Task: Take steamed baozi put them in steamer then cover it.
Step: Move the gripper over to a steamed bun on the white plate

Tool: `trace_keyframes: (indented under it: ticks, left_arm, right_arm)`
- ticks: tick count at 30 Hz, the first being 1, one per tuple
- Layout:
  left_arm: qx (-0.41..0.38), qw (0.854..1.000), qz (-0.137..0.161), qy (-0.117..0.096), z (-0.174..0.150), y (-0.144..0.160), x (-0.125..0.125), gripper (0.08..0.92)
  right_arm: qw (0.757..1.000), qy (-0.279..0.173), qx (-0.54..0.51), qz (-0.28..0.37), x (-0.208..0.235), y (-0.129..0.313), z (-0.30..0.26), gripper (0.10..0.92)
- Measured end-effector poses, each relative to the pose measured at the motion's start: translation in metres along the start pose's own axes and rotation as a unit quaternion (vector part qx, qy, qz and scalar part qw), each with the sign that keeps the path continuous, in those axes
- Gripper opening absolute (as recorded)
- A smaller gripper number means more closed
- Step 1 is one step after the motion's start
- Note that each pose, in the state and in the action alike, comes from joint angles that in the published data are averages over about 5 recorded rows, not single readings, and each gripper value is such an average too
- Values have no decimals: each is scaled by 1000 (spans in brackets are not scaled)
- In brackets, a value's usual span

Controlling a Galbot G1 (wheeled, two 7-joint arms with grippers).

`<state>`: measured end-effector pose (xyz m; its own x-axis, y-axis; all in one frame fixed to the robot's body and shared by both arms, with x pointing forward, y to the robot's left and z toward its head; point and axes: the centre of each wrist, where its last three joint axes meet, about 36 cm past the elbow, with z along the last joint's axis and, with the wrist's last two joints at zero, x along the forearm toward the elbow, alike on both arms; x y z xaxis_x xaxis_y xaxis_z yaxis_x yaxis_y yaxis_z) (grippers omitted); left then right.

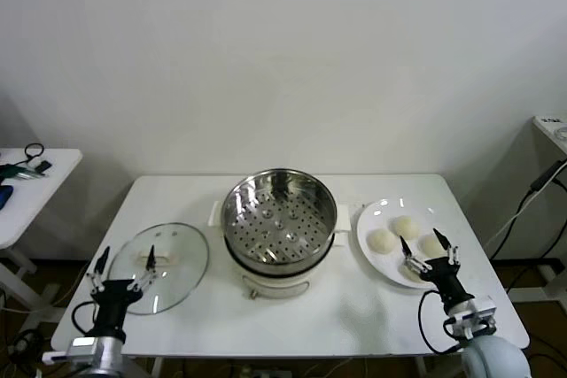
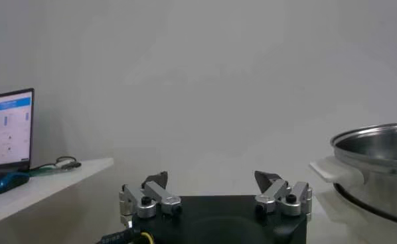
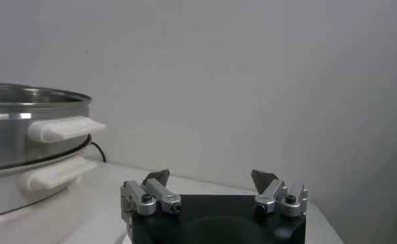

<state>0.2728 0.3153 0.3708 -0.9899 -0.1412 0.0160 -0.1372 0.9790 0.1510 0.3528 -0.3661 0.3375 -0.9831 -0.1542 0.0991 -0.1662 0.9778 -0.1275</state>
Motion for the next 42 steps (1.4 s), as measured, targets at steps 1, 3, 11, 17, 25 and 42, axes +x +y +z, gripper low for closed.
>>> trace_keyframes:
  ticks: [1,3,11,17,25,42]
  left_arm:
    - [0,1000,0,0,0,0,0,823]
    - [-1,1000,0,0,0,0,-1,823]
    - [-3,1000,2,0,0,-1,-2,823]
    - [-3,1000,5,-1,0,-4,-3,823]
    - [-3,1000,6,2,3,-3,-6,823]
    - [8,1000,3,13,7,1,-7,823]
  right_arm:
    - [1000,0,1,-1,-1,-1,-1,823]
    - [1000,1,7,-6,-3,-4,-3,823]
    - [994,41,78,-65,-23,-38,-28,823]
    - [975,90,156,-129,-42,-79,-55,823]
    - [922,160,268,-230,-78,-136,-93,823]
    - [751,284,433,-409,-204,-174,-152,823]
